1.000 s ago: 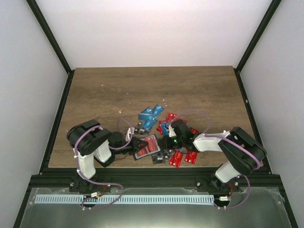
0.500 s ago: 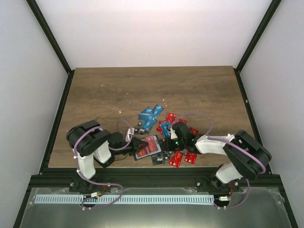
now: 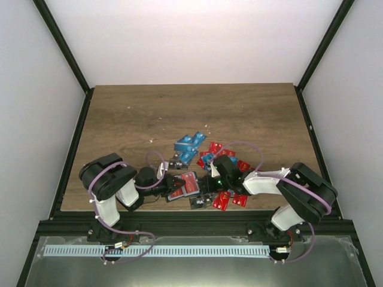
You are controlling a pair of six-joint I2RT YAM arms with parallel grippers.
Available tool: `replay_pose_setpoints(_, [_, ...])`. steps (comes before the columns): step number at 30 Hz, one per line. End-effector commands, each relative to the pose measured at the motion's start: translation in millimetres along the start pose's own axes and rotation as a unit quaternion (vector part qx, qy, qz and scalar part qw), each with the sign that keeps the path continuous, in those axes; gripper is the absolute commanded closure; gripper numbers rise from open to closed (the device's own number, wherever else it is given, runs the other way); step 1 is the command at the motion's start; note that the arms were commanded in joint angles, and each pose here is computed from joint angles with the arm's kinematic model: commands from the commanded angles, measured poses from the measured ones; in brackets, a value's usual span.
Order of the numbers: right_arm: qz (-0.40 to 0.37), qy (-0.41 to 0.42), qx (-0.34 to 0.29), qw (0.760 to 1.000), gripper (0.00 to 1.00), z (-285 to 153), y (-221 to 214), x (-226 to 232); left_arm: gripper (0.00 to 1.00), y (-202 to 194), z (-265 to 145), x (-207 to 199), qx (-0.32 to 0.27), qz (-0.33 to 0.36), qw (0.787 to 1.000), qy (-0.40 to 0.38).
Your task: Put the credit cards into the card holder
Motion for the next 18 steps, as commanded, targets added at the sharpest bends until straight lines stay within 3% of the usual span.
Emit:
replay_pose_setpoints(1, [0.004, -0.001, 0.034, 0.999, 0.99, 12, -15, 3, 0.96, 1, 12, -4, 0.003, 0.008, 1.0, -0.005])
replay_pose_setpoints(11, [-0.018, -0.059, 0.015, 0.998, 0.99, -4, -2, 0, 0.91, -8, 5, -3, 0.018, 0.022, 1.0, 0.013])
replay_pose_setpoints(18, [-0.037, -0.059, -0.008, 0.998, 0.96, -20, 12, 12, 0.7, -6, -4, 3, 0.022, 0.075, 0.991, 0.11])
Point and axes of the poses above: each gripper's point midway between its finger pads, its own z axis out along the fingers, its own x axis along the line the jaws close on, y = z × x, the point moved 4 cm from there along -z, back along the fingers, and after that the axes turned 5 degrees about -z, right-handed, at the moved point
